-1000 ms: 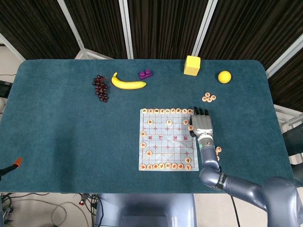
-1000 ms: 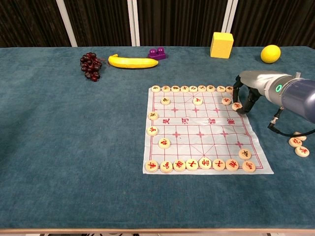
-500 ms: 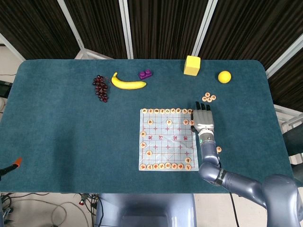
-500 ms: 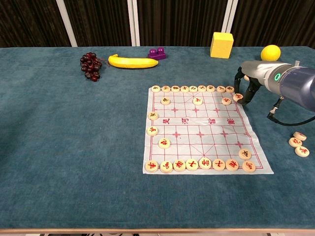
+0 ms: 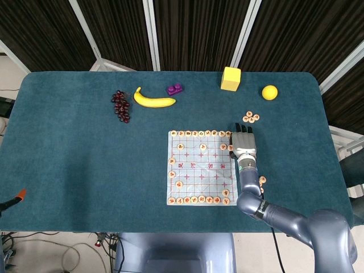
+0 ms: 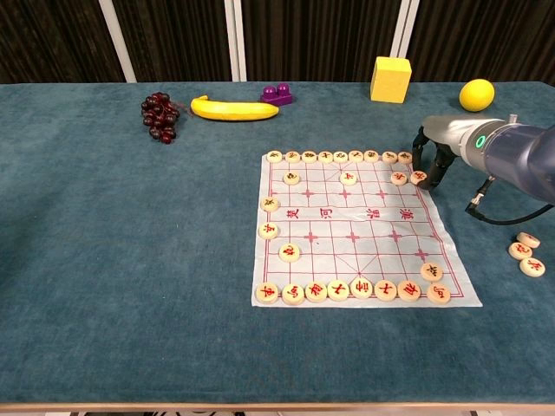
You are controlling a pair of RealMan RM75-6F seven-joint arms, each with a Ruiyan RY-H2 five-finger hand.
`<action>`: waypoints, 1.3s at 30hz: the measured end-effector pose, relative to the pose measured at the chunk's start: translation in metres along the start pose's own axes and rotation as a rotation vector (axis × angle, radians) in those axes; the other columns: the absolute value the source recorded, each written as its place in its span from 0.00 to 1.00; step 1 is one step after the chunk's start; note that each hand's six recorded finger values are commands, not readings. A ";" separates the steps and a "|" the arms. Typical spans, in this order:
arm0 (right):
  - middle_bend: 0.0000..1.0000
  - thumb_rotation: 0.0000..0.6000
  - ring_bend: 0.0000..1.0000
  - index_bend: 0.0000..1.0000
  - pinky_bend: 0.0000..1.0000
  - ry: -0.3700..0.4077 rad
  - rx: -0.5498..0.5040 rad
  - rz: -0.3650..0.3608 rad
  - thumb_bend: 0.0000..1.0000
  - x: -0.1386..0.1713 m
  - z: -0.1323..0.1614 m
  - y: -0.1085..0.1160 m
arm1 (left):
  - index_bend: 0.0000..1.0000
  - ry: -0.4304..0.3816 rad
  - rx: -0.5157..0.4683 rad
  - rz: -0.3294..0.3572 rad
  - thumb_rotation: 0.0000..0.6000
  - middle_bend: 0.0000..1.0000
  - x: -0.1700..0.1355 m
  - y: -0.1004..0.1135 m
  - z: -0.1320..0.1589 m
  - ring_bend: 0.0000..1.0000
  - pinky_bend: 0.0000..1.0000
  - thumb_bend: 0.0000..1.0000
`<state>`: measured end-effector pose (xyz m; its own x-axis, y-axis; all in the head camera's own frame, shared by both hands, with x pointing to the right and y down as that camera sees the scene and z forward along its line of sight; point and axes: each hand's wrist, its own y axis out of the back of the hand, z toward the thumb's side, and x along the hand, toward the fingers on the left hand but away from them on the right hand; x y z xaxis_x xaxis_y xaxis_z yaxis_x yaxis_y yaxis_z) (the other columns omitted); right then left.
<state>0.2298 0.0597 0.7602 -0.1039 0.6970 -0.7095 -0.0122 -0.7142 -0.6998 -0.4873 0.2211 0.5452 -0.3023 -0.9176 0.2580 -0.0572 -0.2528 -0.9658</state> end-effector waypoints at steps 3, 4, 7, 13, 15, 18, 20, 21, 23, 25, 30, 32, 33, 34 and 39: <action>0.00 1.00 0.01 0.49 0.05 0.000 0.002 0.001 0.41 -0.001 0.001 -0.001 | 0.05 0.001 -0.002 0.001 1.00 0.00 0.000 0.000 0.000 0.00 0.07 0.04; 0.00 1.00 0.01 0.49 0.05 -0.001 0.003 0.001 0.41 -0.001 0.002 -0.001 | 0.05 0.001 -0.002 0.002 1.00 0.00 0.000 0.001 0.000 0.00 0.07 0.04; 0.00 1.00 0.01 0.49 0.05 -0.006 0.004 -0.001 0.41 -0.003 0.002 -0.001 | 0.05 0.003 -0.002 0.002 1.00 0.00 0.000 0.001 -0.001 0.00 0.07 0.04; 0.00 1.00 0.01 0.47 0.05 -0.006 0.007 -0.002 0.41 -0.004 0.002 -0.001 | 0.05 0.002 -0.001 0.000 1.00 0.00 0.001 0.000 -0.001 0.00 0.07 0.04; 0.00 1.00 0.01 0.45 0.05 -0.006 0.010 -0.001 0.41 -0.003 0.002 -0.001 | 0.05 0.002 0.000 -0.001 1.00 0.00 0.001 0.000 -0.001 0.00 0.07 0.04; 0.00 1.00 0.01 0.42 0.05 -0.006 0.018 0.005 0.41 -0.003 0.002 -0.003 | 0.05 0.003 -0.001 0.002 1.00 0.00 0.001 0.000 -0.001 0.00 0.07 0.04; 0.00 1.00 0.01 0.41 0.05 -0.007 0.024 0.007 0.41 -0.003 0.002 -0.003 | 0.05 0.004 -0.001 0.003 1.00 0.00 0.001 0.001 -0.001 0.00 0.07 0.04; 0.00 1.00 0.01 0.41 0.05 -0.007 0.024 0.007 0.41 -0.003 0.002 -0.003 | 0.05 0.005 -0.001 0.003 1.00 0.00 0.001 0.001 -0.001 0.00 0.07 0.04; 0.00 1.00 0.01 0.40 0.05 -0.008 0.024 0.005 0.41 -0.004 0.002 -0.003 | 0.05 0.004 -0.001 0.002 1.00 0.00 0.001 0.000 -0.001 0.00 0.07 0.04; 0.00 1.00 0.01 0.40 0.05 -0.010 0.025 0.002 0.41 -0.004 0.001 -0.002 | 0.05 0.004 0.000 0.001 1.00 0.00 0.001 0.000 -0.001 0.00 0.07 0.04; 0.00 1.00 0.01 0.40 0.05 -0.008 0.022 0.001 0.41 -0.003 0.001 0.001 | 0.05 0.005 0.003 0.001 1.00 0.00 0.001 0.000 -0.001 0.00 0.07 0.04; 0.00 1.00 0.01 0.40 0.05 -0.003 0.019 -0.006 0.41 -0.001 0.001 0.004 | 0.05 0.006 0.003 0.004 1.00 0.00 0.002 0.000 -0.001 0.00 0.07 0.04; 0.00 1.00 0.01 0.40 0.05 0.000 0.019 -0.009 0.41 0.000 0.001 0.006 | 0.05 0.008 0.004 0.006 1.00 0.00 0.002 0.000 -0.002 0.00 0.07 0.04; 0.00 1.00 0.01 0.40 0.05 0.004 0.020 -0.014 0.41 0.002 0.001 0.009 | 0.05 0.008 0.004 0.006 1.00 0.00 0.002 0.000 -0.002 0.00 0.07 0.04; 0.00 1.00 0.01 0.35 0.05 0.028 0.022 -0.031 0.41 0.015 0.001 0.020 | 0.05 0.006 0.006 0.001 1.00 0.00 0.002 -0.001 -0.001 0.00 0.07 0.04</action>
<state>0.2272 0.0556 0.7360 -0.0755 0.7204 -0.6895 -0.0373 -0.6930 -0.7200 -0.4886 0.2201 0.5467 -0.3080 -0.9160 0.2570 -0.0509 -0.2538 -0.9659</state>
